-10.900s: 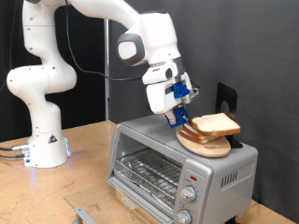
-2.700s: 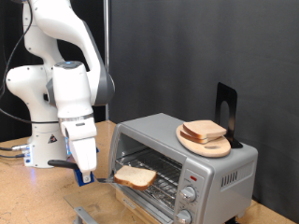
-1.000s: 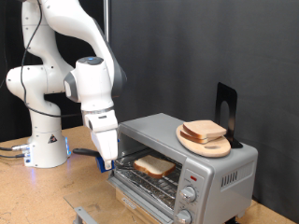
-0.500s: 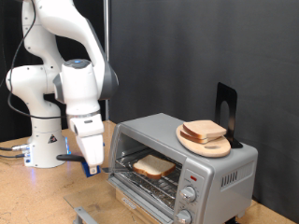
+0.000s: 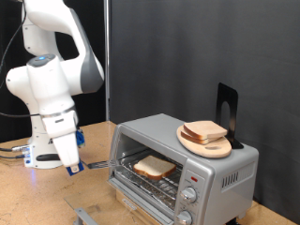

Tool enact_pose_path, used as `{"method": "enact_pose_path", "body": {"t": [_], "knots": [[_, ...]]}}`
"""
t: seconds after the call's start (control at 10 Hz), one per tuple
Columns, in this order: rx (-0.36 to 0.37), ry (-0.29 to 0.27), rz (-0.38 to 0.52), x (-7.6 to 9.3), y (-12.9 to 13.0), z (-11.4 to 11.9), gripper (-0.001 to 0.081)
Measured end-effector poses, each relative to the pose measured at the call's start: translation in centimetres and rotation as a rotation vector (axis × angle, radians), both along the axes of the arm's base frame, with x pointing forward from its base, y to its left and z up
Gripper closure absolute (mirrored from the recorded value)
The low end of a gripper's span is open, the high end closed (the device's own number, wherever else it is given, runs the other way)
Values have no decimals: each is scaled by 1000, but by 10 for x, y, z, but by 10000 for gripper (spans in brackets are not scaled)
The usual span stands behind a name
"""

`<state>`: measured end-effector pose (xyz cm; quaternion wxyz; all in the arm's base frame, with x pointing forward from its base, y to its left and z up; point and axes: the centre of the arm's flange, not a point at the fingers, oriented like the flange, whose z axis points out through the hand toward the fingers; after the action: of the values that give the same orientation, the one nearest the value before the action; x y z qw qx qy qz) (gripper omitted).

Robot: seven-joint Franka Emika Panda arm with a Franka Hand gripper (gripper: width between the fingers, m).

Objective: Make a piece of toast with the oven

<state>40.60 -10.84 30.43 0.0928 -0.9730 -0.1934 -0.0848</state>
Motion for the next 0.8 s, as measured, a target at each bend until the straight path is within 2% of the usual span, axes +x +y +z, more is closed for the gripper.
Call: {"method": "enact_pose_path", "body": {"t": [0.2, 0.3, 0.5, 0.8], "knots": [[1, 18, 17, -2, 3, -3, 318], [25, 40, 18, -3, 0, 0, 318], [95, 50, 3, -4, -9, 21, 318], [177, 9, -39, -7, -18, 62, 318]]}}
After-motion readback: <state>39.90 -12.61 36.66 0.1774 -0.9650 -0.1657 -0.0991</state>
